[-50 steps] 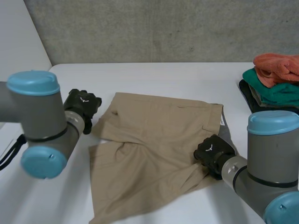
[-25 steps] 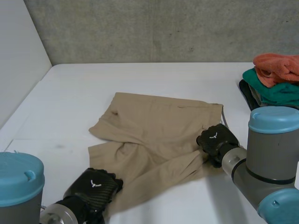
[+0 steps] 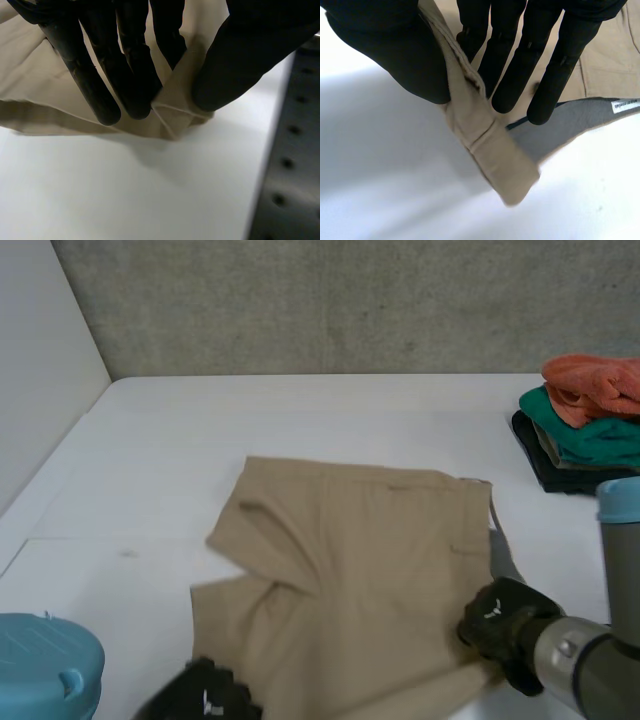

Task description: Fold the laundry.

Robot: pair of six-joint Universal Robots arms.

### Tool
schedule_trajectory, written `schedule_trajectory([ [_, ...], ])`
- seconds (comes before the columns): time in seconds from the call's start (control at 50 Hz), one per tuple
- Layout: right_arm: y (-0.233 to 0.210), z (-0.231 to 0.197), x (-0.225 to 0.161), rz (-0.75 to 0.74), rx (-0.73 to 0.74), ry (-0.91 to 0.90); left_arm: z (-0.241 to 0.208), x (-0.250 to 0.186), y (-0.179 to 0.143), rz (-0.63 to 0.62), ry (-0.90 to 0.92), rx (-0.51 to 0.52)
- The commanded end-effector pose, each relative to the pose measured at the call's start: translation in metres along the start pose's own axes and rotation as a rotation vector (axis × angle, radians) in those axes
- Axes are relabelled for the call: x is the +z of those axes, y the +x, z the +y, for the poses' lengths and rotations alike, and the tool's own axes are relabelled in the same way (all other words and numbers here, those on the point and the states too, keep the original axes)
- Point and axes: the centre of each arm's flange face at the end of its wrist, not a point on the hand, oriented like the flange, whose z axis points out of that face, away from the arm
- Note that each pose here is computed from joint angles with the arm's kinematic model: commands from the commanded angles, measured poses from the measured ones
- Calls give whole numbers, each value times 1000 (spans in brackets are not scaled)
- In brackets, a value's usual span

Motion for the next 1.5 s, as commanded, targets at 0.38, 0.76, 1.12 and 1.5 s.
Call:
schedule_trajectory([
  [0.38, 113, -56, 87, 574, 109, 402, -139, 138, -153, -663, 565, 32],
  [0.76, 150, -86, 152, 685, 252, 526, -183, 183, -174, -780, 665, -4],
  [1.12, 91, 7, 94, 240, 520, 237, -147, 108, -137, -640, 666, -169],
  [1.5, 103, 29, 125, 421, 507, 271, -138, 113, -128, -613, 636, -174],
])
